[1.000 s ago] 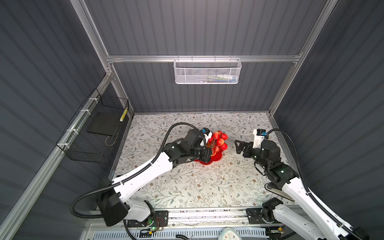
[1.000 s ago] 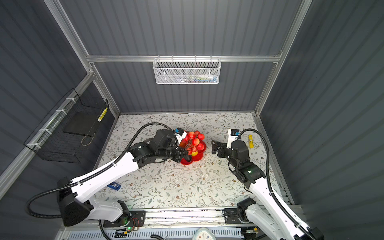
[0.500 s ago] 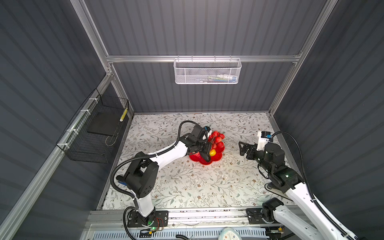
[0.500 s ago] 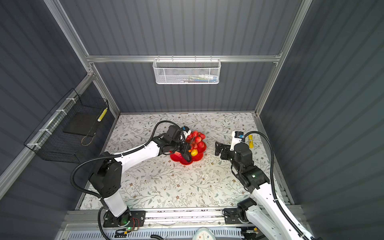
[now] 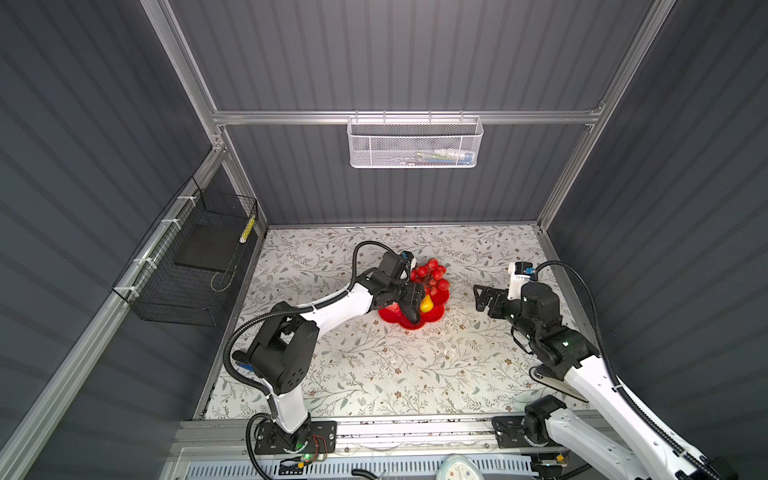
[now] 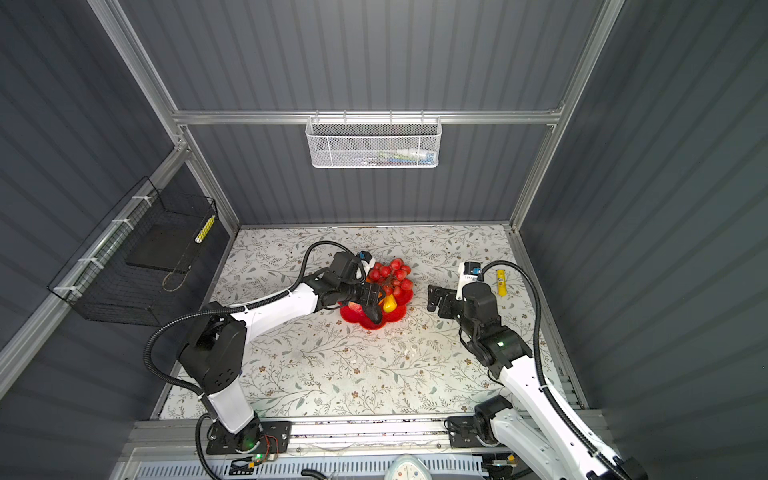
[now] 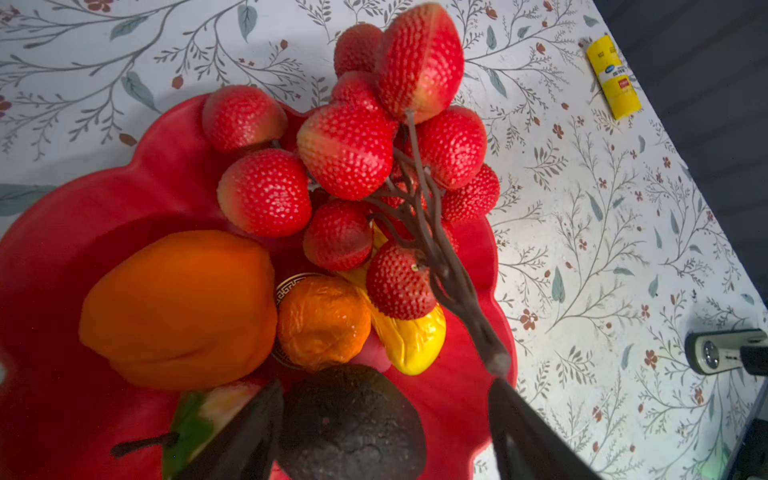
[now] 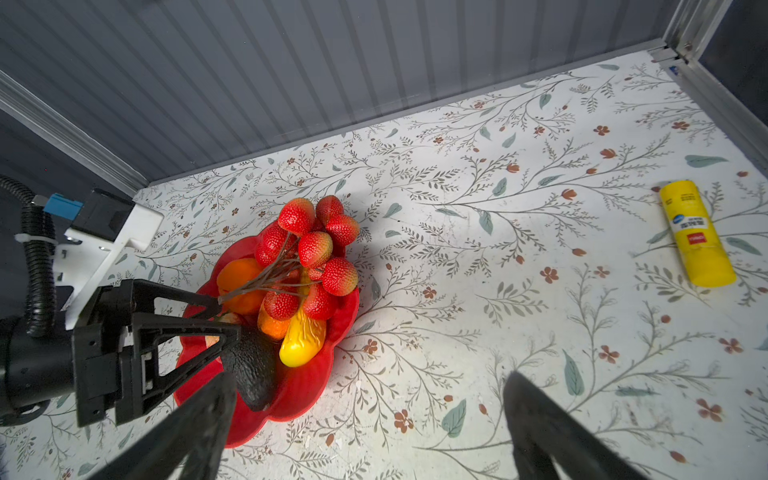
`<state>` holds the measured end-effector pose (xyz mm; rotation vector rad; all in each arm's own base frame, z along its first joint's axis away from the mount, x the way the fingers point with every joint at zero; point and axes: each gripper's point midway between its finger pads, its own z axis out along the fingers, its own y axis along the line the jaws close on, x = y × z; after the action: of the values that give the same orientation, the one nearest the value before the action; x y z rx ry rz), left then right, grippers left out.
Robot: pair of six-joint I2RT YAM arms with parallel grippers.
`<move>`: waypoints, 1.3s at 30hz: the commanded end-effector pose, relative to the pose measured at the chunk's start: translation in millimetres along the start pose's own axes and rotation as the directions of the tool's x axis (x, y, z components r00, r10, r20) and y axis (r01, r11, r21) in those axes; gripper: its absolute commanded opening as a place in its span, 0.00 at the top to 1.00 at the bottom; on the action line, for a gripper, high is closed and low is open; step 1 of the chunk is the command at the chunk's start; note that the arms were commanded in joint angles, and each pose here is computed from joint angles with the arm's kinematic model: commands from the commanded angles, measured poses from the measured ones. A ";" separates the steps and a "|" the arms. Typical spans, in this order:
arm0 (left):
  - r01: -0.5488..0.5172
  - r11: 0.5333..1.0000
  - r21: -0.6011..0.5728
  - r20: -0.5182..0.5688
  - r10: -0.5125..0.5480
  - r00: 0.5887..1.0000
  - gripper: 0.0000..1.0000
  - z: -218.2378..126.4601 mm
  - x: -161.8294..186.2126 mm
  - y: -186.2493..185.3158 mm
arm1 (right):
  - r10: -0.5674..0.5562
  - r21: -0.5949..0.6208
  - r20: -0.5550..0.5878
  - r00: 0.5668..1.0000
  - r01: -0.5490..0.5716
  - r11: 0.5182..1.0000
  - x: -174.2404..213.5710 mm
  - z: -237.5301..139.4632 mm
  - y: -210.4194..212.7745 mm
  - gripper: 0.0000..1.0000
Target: Place and organize the fake fruits in the fruit bowl
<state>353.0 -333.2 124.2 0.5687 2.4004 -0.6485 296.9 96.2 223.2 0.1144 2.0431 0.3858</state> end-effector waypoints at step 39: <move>0.319 0.683 -0.657 0.560 0.159 0.813 0.00 -140.8 76.5 311.8 | -0.290 0.390 0.323 0.901 0.152 0.908 11.0 79.0 -155.7 0.01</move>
<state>380.8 17.3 59.8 -0.1182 1.9893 0.2157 364.3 -38.6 108.1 0.2215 1.8249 -0.1745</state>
